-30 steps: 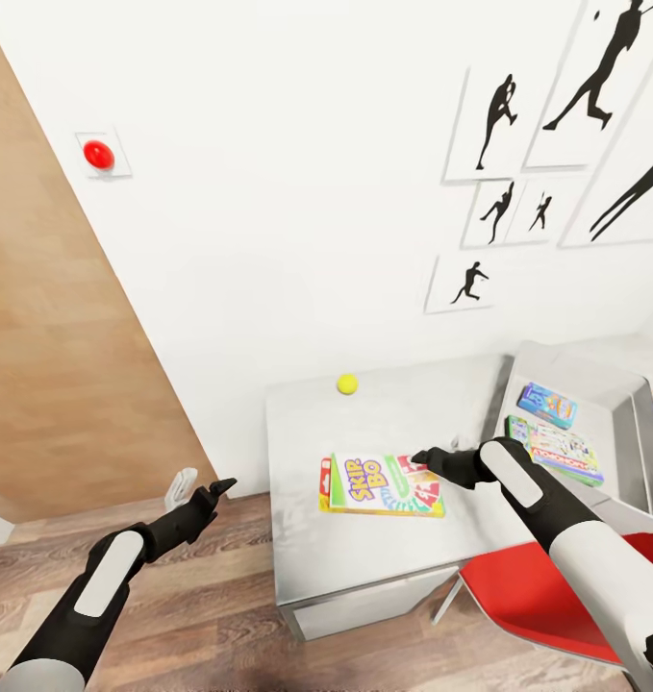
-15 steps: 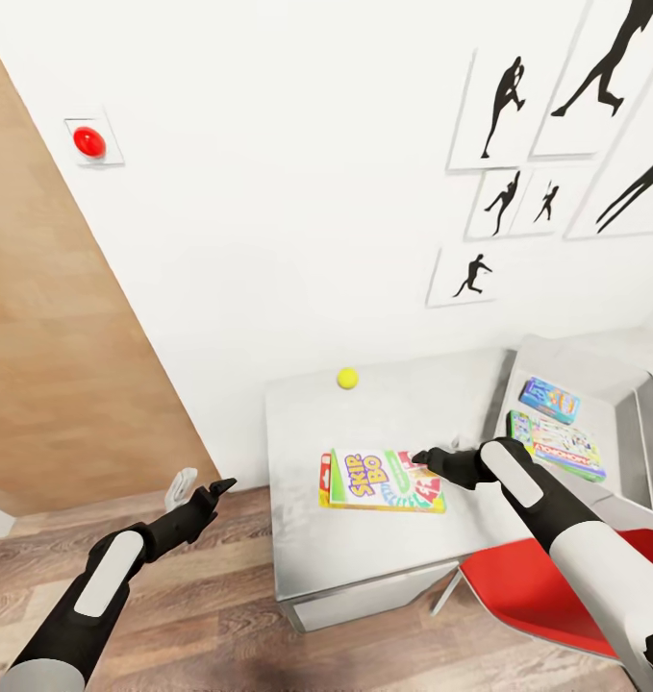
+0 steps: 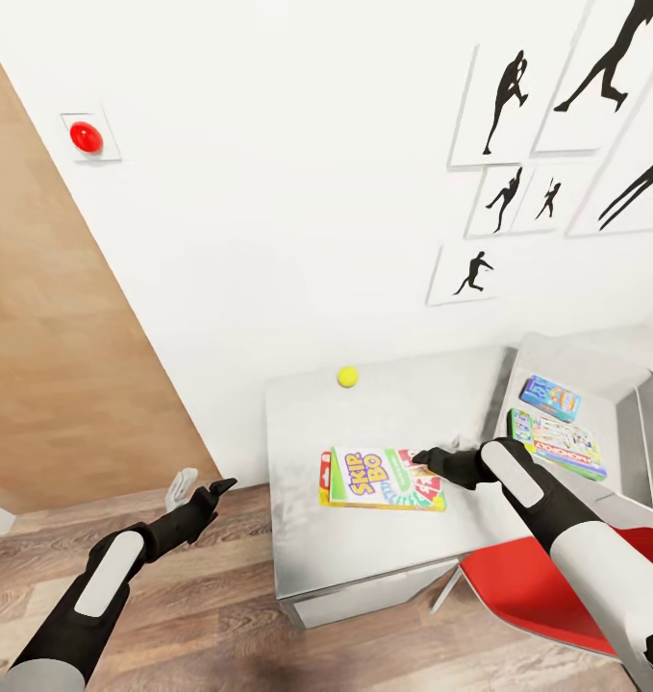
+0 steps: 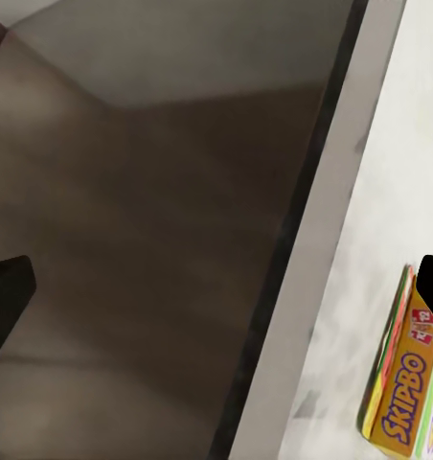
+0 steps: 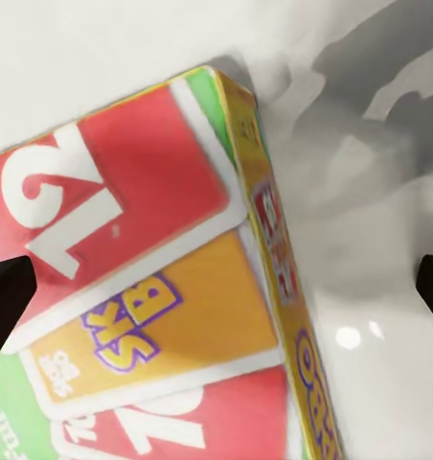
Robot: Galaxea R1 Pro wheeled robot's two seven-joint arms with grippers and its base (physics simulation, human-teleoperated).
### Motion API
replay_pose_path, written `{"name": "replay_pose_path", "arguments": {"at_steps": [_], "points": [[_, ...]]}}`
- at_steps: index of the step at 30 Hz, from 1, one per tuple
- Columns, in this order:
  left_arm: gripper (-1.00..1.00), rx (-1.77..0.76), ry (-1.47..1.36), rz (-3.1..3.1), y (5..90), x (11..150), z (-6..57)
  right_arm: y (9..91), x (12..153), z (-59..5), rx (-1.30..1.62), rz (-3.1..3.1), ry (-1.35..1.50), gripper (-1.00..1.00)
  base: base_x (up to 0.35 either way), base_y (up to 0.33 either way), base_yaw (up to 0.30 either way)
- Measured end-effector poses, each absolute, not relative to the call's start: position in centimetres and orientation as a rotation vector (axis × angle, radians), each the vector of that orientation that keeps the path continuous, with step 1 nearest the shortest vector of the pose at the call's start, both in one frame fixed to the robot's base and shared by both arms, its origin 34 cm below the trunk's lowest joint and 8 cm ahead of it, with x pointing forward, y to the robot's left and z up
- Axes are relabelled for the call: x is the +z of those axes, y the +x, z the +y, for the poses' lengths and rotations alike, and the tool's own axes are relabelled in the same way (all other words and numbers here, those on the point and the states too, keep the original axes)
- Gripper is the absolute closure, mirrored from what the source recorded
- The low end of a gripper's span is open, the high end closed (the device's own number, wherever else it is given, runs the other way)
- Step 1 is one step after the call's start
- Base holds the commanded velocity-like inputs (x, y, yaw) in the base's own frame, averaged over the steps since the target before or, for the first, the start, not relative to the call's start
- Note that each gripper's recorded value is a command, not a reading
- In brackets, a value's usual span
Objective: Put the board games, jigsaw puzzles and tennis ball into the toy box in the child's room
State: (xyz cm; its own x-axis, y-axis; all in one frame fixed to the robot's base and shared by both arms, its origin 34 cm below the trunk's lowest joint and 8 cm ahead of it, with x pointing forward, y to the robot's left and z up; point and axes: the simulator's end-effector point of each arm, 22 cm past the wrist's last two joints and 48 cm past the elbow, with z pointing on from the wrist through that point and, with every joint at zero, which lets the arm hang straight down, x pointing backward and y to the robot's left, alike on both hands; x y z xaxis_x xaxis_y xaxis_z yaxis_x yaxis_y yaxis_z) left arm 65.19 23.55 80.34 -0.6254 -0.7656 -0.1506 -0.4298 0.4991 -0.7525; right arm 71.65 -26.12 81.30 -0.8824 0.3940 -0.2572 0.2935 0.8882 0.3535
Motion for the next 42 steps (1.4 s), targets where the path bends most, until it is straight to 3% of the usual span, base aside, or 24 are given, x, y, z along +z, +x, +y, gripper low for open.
{"name": "replay_pose_path", "arguments": {"at_steps": [10, 33, 42], "points": [[-1.00, -0.953, -0.982, 2.273, 65.2, 80.4, 23.5, 71.6, 81.2, -26.5, 0.412, 2.738, 0.495, -1.00, 0.000, 0.000, 0.125], [-1.00, -0.960, -0.977, 2.264, 65.5, 80.9, 23.5, 71.7, 81.6, -26.6, 0.427, 2.727, 0.509, -1.00, 0.000, 0.000, 0.261], [-1.00, -0.967, -0.946, 2.281, 65.4, 80.8, 22.5, 71.9, 81.8, -26.9, 0.425, 2.723, 0.514, -1.00, -0.103, 0.000, 0.091]]}}
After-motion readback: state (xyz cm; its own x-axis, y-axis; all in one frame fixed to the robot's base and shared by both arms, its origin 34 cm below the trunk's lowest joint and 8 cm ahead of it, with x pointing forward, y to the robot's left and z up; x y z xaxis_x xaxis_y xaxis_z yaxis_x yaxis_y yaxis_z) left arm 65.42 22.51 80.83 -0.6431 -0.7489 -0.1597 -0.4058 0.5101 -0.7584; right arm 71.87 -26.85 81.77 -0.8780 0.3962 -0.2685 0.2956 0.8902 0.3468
